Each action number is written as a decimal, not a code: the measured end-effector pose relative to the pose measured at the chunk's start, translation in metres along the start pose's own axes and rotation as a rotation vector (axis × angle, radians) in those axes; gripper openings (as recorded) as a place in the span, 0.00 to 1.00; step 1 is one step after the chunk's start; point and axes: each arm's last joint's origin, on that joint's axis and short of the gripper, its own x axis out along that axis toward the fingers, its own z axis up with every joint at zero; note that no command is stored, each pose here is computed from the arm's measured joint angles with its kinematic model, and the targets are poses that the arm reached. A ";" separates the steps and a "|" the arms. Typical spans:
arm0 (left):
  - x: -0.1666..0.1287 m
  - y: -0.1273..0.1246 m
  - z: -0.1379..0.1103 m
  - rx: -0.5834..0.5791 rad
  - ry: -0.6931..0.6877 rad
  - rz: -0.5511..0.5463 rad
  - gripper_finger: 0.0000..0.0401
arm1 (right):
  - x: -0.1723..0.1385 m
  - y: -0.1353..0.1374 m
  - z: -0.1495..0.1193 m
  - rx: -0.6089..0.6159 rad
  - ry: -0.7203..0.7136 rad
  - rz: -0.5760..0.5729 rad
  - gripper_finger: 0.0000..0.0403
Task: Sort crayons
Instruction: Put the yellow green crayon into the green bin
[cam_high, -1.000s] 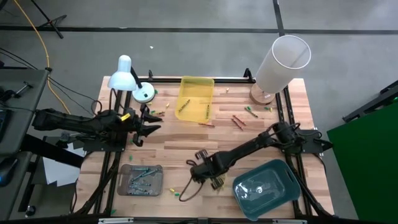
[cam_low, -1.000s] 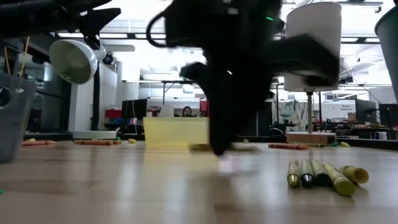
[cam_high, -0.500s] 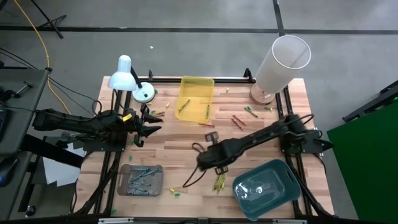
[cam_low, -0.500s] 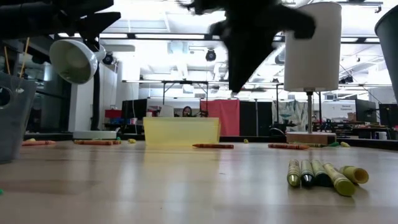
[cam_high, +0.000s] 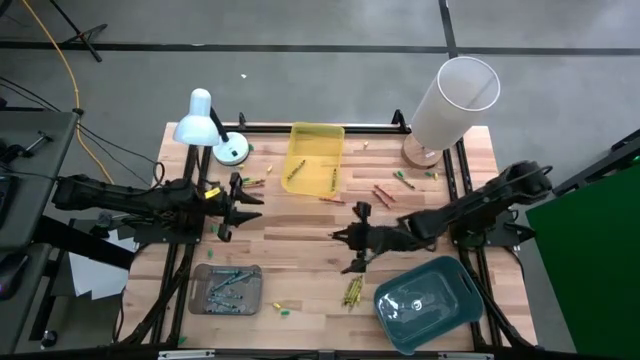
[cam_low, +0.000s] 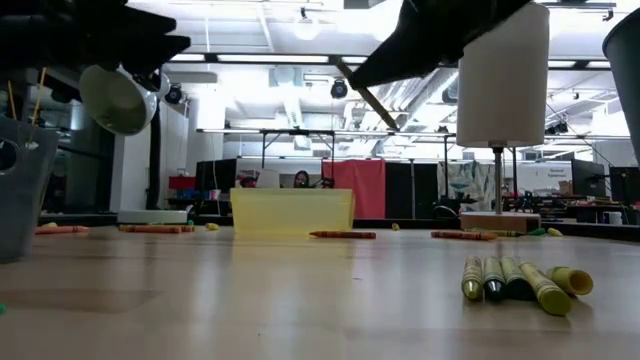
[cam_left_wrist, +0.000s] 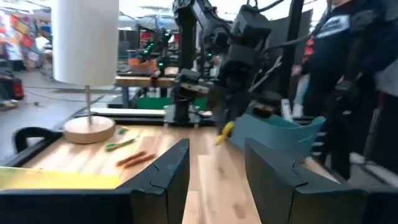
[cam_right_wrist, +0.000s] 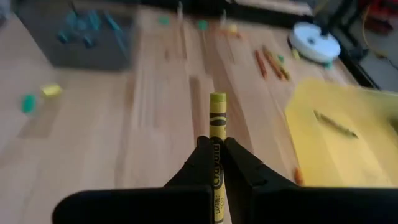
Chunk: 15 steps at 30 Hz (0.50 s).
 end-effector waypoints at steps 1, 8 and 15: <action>0.000 0.000 0.000 0.009 -0.004 0.017 0.35 | -0.001 -0.001 -0.004 0.007 -0.031 0.007 0.00; 0.000 0.002 0.000 0.015 -0.004 0.067 0.35 | -0.006 -0.003 -0.009 -0.004 -0.042 0.019 0.00; 0.000 0.002 0.000 0.005 0.000 0.068 0.35 | -0.017 0.006 0.027 -0.033 0.002 0.197 0.00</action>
